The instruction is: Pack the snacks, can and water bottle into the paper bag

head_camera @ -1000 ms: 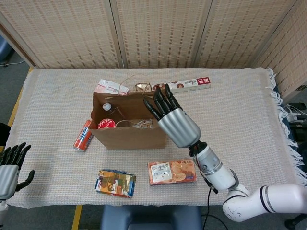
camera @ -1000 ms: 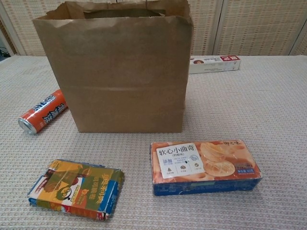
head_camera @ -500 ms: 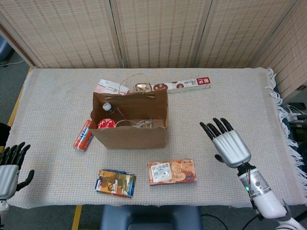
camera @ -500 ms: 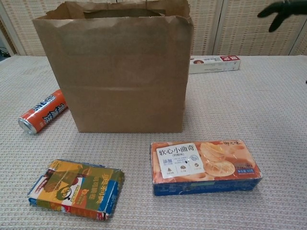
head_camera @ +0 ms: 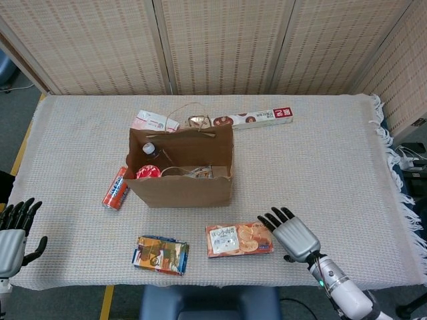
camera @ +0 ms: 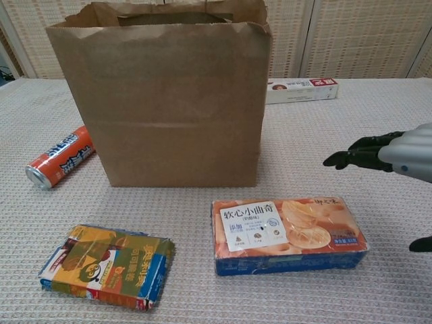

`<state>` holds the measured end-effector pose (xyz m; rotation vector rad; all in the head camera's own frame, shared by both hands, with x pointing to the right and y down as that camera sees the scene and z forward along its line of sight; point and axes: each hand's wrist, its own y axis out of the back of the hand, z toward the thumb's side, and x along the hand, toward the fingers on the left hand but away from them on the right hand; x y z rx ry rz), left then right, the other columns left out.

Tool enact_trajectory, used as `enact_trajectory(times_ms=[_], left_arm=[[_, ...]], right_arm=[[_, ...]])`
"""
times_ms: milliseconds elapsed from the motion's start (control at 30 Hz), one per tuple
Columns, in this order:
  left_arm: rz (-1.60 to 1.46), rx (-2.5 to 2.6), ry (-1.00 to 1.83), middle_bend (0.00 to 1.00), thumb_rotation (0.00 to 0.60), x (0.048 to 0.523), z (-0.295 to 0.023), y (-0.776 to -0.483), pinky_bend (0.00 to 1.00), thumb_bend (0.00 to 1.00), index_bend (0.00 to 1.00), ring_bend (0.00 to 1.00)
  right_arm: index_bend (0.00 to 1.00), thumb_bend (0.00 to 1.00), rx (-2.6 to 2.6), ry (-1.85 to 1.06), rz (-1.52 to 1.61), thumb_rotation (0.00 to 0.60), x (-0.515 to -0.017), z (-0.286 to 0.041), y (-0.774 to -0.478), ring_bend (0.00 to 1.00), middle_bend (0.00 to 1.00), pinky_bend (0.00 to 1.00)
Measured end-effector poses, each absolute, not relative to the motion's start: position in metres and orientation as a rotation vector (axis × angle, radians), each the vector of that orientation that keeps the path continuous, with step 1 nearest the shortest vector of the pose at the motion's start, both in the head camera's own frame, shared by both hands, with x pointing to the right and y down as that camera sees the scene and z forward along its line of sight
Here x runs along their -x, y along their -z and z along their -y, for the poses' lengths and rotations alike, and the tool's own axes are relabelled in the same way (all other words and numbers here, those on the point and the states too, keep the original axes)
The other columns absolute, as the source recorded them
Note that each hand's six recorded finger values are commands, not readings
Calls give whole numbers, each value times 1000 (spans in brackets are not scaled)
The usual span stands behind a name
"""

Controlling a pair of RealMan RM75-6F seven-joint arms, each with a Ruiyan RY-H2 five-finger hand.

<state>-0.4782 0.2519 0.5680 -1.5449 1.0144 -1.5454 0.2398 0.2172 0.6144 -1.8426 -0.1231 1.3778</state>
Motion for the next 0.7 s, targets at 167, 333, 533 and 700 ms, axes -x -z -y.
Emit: enact_trajectory(times_ms=[167, 333, 533, 700], left_arm=[[-1014, 1551, 1543, 0, 600, 478, -252, -568, 0, 394, 65, 0], [-1013, 1555, 1542, 0, 600, 479, -252, -568, 0, 394, 65, 0], [-1014, 1557, 1542, 0, 600, 479, -252, -568, 0, 393, 64, 0], [-1015, 1559, 1542, 0, 600, 479, -252, -568, 0, 393, 65, 0]], right_arm=[[0, 0, 1854, -1373, 82, 600, -216, -227, -635, 0, 0, 27], [0, 0, 1856, -1383, 69, 600, -194, -231, -657, 0, 0, 27], [0, 0, 1822, -1392, 88, 600, -177, -227, -680, 0, 0, 29], [183, 40, 1803, -1399, 109, 600, -172, -223, -687, 190, 175, 282]])
